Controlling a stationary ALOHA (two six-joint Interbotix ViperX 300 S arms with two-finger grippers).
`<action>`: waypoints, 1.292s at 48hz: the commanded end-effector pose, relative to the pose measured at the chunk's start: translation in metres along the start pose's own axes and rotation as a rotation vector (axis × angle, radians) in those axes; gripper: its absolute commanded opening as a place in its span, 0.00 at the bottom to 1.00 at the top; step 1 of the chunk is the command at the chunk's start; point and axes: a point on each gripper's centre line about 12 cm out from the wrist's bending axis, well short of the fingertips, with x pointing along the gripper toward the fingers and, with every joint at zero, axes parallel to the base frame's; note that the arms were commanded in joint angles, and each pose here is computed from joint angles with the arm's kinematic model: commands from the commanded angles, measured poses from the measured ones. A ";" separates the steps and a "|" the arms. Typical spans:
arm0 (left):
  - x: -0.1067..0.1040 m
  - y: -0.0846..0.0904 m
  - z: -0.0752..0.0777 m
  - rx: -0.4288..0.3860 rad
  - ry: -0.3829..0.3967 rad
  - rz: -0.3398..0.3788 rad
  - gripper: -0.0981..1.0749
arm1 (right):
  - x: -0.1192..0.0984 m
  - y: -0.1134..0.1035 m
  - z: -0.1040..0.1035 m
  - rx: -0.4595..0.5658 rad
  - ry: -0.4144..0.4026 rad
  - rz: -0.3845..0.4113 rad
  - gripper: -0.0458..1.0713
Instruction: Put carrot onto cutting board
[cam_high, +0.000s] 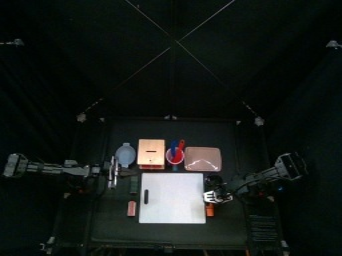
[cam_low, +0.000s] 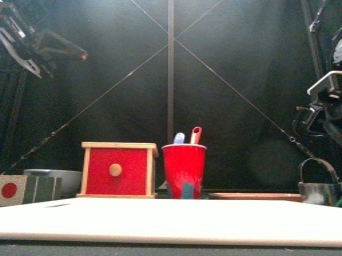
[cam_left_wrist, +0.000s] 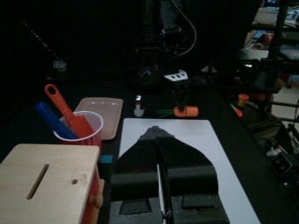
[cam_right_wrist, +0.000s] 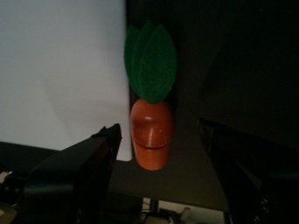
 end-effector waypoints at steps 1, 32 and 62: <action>0.003 -0.001 0.010 -0.003 -0.032 -0.003 0.09 | 0.000 0.006 -0.003 -0.010 -0.001 -0.009 0.92; 0.002 -0.001 0.005 -0.020 -0.020 -0.001 0.09 | 0.024 0.017 -0.009 -0.006 -0.004 -0.076 0.89; 0.002 0.000 0.005 -0.038 -0.018 0.005 0.09 | -0.005 0.053 -0.019 -0.089 -0.020 -0.029 0.64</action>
